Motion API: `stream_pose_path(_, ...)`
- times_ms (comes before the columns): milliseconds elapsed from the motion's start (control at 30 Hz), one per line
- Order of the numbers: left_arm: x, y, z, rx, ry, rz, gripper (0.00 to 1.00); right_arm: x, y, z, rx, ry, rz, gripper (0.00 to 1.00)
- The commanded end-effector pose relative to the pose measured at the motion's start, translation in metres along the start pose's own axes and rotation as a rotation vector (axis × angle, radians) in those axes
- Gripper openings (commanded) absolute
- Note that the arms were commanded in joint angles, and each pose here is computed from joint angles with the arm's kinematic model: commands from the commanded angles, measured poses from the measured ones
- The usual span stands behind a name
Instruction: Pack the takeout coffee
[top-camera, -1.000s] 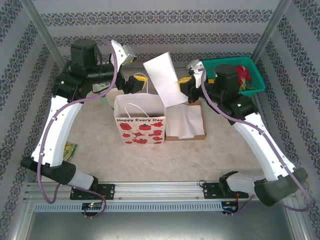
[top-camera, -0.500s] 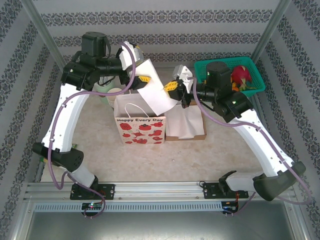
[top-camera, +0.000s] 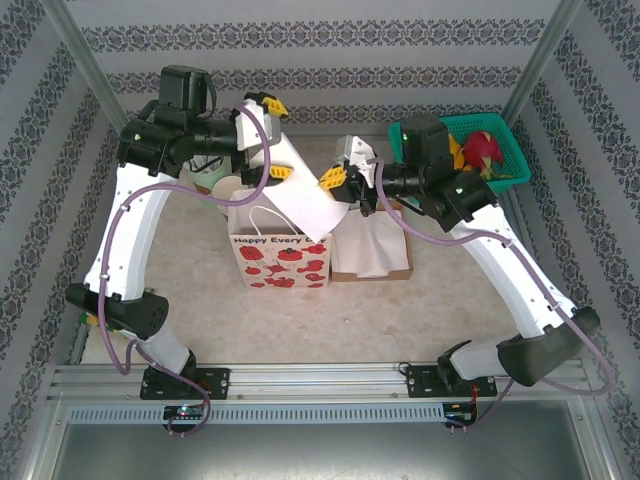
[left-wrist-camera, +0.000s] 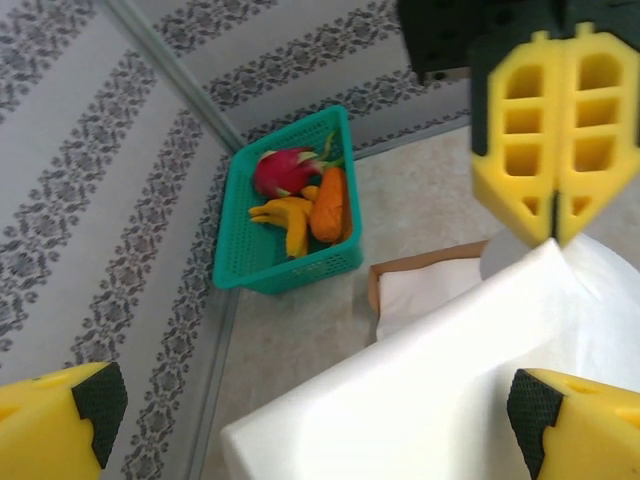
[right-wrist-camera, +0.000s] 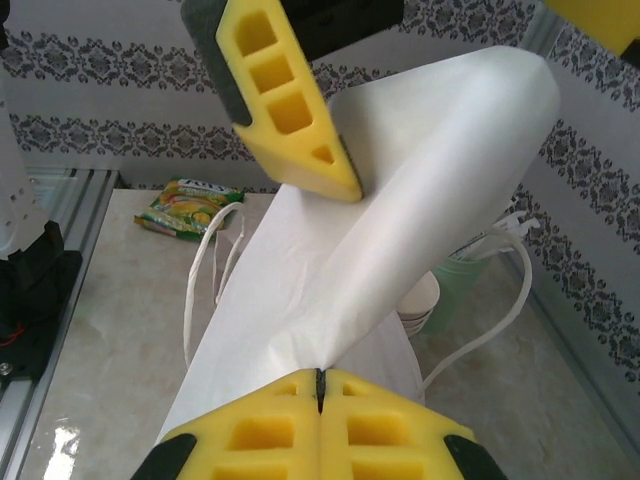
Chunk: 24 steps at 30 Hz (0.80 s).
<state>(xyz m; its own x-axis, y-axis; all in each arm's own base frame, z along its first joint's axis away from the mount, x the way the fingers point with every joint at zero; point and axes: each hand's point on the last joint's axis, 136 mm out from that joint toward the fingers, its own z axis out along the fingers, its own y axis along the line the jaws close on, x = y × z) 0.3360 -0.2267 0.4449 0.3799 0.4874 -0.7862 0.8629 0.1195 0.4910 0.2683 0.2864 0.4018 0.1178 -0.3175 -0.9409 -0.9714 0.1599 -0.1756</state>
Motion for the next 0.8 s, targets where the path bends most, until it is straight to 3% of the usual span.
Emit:
stream_pose_path(0, -0.004, -0.017, -0.001, 0.088, -0.042, 0.068, 1.00, -0.021, 0.009, -0.004, -0.046, -0.049, -0.105, 0.00)
stream_pose_path(133, 0.005, -0.019, 0.001, 0.115, -0.010, 0.058, 0.91, -0.026, 0.007, -0.005, -0.048, -0.046, -0.161, 0.00)
stream_pose_path(267, 0.015, -0.016, 0.003, 0.101, 0.043, 0.047, 0.74, -0.028, 0.005, -0.004, -0.054, -0.044, -0.194, 0.00)
stream_pose_path(433, 0.019, -0.010, -0.001, 0.055, 0.091, 0.040, 0.64, -0.026, 0.003, -0.003, -0.039, -0.028, -0.221, 0.00)
stream_pose_path(567, 0.016, -0.009, -0.008, 0.028, 0.109, 0.034, 0.43, -0.019, -0.003, -0.001, -0.013, -0.001, -0.228, 0.00)
stream_pose_path(700, 0.011, -0.010, -0.017, -0.012, 0.126, 0.024, 0.05, -0.008, -0.005, 0.001, 0.001, 0.033, -0.200, 0.00)
stream_pose_path(767, 0.010, -0.010, -0.022, -0.042, 0.139, 0.021, 0.00, -0.004, -0.005, 0.003, 0.009, 0.044, -0.182, 0.00)
